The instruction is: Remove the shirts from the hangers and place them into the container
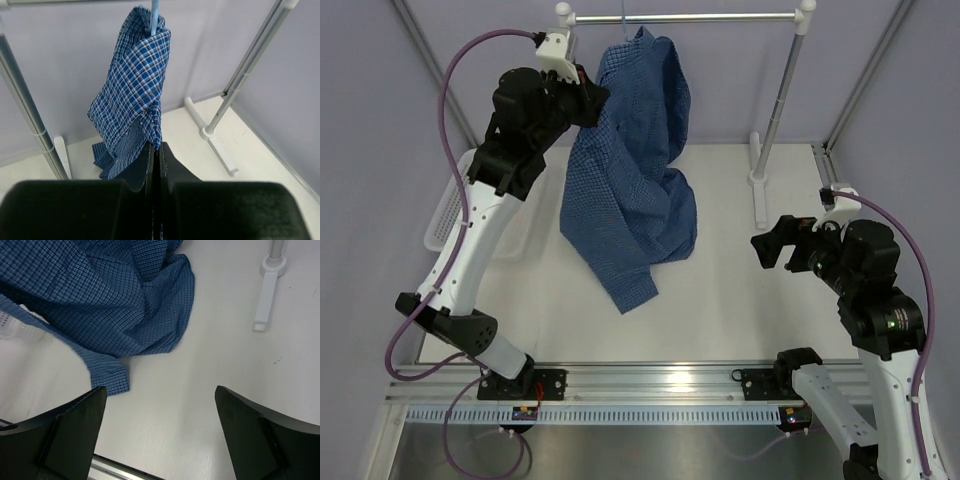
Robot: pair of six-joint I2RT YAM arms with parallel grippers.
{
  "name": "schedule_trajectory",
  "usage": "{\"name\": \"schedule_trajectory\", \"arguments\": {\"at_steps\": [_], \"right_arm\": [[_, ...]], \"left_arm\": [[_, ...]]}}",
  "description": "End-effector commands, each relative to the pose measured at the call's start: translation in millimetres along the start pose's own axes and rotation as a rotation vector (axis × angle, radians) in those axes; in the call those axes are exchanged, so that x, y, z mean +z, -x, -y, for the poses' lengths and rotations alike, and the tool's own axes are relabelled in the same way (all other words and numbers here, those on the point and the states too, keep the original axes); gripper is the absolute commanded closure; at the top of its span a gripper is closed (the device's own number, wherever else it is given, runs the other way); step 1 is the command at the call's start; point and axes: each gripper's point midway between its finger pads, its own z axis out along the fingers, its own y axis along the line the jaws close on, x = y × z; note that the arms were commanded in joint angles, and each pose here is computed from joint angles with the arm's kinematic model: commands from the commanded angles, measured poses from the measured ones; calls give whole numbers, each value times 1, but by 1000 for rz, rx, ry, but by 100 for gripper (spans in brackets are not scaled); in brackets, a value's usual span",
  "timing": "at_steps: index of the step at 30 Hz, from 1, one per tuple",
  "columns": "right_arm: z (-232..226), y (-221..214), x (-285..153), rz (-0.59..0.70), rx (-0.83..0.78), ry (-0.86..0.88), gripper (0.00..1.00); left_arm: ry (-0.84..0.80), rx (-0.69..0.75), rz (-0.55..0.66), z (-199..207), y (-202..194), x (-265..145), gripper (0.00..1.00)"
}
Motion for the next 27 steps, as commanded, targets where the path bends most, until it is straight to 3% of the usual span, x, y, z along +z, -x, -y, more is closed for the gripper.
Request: {"name": "schedule_trajectory", "arguments": {"at_steps": [1,5,8,9,12,13,15,20,27], "right_arm": [[-2,5,-3,25,-47,14,1],[-4,7,-7,35,-54,19,1],[-14,13,-16,75,-62,66,0],[-19,22,-19,120,-66,86,0],[-35,47,-38,247,-87,154,0],[-38,52,-39,260,-89,162,1],[-45,67,-45,289,-102,185,1],[-75,99,-30,321,-100,336,10],[-103,137,-4,349,-64,455,13]], "left_arm": [[-60,56,149,16,43,-16,100],[-83,49,166,22,49,-30,100],[-128,37,126,33,29,-46,100],[-138,31,66,32,1,-45,100],[-204,45,37,53,-19,-73,100],[-219,54,-17,55,-47,-75,100],[-275,53,-21,75,-55,-98,100],[-396,-4,-103,121,-97,-128,100],[-427,-25,-149,153,-117,-133,100]]}}
